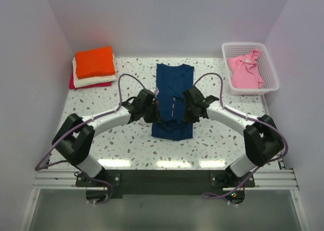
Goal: Fold and stack the t-shirts
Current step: Fold the tshirt
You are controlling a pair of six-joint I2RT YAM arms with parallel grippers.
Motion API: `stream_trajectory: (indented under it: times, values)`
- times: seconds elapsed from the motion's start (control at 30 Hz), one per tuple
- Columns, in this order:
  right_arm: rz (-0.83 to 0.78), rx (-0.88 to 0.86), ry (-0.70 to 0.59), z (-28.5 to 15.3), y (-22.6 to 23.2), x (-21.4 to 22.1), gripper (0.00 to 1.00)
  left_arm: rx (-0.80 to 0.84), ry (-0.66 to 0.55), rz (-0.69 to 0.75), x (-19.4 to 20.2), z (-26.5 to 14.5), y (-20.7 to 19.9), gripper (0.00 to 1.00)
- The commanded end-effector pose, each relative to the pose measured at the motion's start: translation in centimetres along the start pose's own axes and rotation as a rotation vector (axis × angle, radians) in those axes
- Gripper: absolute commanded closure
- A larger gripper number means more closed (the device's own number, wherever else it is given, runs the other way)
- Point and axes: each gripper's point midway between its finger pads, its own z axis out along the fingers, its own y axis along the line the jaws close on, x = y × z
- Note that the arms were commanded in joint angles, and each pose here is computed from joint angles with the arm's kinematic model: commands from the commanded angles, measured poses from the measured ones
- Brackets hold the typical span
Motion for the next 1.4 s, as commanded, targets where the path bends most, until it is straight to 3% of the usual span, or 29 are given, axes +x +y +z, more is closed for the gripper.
stream_trajectory:
  times: [0.0,0.5,1.37]
  values:
    - [0.007,-0.047,-0.053,0.5,1.5,-3.3,1.0,0.051,-0.061,0.004,-3.7,0.6,-1.4,1.0]
    - [0.138,-0.098,-0.03,3.5,0.3,-8.9,1.0,0.01,-0.085,-0.092,-9.7,3.6,1.4,1.0]
    - [0.244,-0.177,0.005,6.6,-1.3,-13.5,1.0,-0.049,-0.08,-0.104,-14.0,6.1,3.4,1.0]
